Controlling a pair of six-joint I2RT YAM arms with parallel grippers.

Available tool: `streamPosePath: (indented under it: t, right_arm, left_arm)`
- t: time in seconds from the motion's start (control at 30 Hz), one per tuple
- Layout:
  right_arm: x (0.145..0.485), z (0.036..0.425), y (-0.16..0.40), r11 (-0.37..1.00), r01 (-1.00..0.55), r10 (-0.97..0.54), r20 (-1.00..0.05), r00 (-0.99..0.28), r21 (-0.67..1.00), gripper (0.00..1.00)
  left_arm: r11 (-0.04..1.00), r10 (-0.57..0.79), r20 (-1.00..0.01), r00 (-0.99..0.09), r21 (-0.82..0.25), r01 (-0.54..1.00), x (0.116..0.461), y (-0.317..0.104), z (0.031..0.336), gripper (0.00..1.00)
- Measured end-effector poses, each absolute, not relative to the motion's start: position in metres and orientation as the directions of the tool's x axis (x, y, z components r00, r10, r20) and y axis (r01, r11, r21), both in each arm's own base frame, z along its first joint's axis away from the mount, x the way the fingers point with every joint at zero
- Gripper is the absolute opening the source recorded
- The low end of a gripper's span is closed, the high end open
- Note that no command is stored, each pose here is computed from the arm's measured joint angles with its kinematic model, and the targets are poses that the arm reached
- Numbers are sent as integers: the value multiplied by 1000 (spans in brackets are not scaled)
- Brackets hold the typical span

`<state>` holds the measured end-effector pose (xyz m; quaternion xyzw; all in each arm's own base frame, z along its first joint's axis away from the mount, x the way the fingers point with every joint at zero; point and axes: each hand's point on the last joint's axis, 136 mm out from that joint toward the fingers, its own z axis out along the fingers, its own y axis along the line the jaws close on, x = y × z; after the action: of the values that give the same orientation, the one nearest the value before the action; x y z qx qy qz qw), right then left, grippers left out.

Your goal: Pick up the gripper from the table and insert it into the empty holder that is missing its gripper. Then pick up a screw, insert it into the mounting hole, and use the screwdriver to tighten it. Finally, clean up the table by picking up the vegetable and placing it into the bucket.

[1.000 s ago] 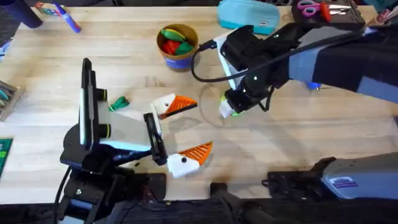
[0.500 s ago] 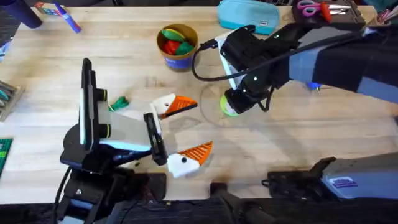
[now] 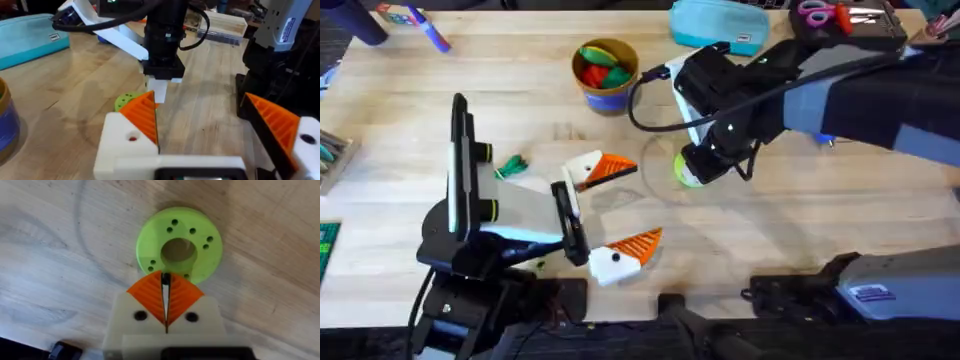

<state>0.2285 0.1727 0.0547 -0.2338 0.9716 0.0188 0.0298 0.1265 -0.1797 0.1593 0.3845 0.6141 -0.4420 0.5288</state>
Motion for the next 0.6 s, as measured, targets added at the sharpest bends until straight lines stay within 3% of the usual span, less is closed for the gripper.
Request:
streamPosePath:
  t: [0.6]
  right_arm:
    - [242,107,183,886,-463,-459,-93,-883,26,6]
  left_arm:
    - [314,5,-989,-145,-136,940,126,-180,159,986]
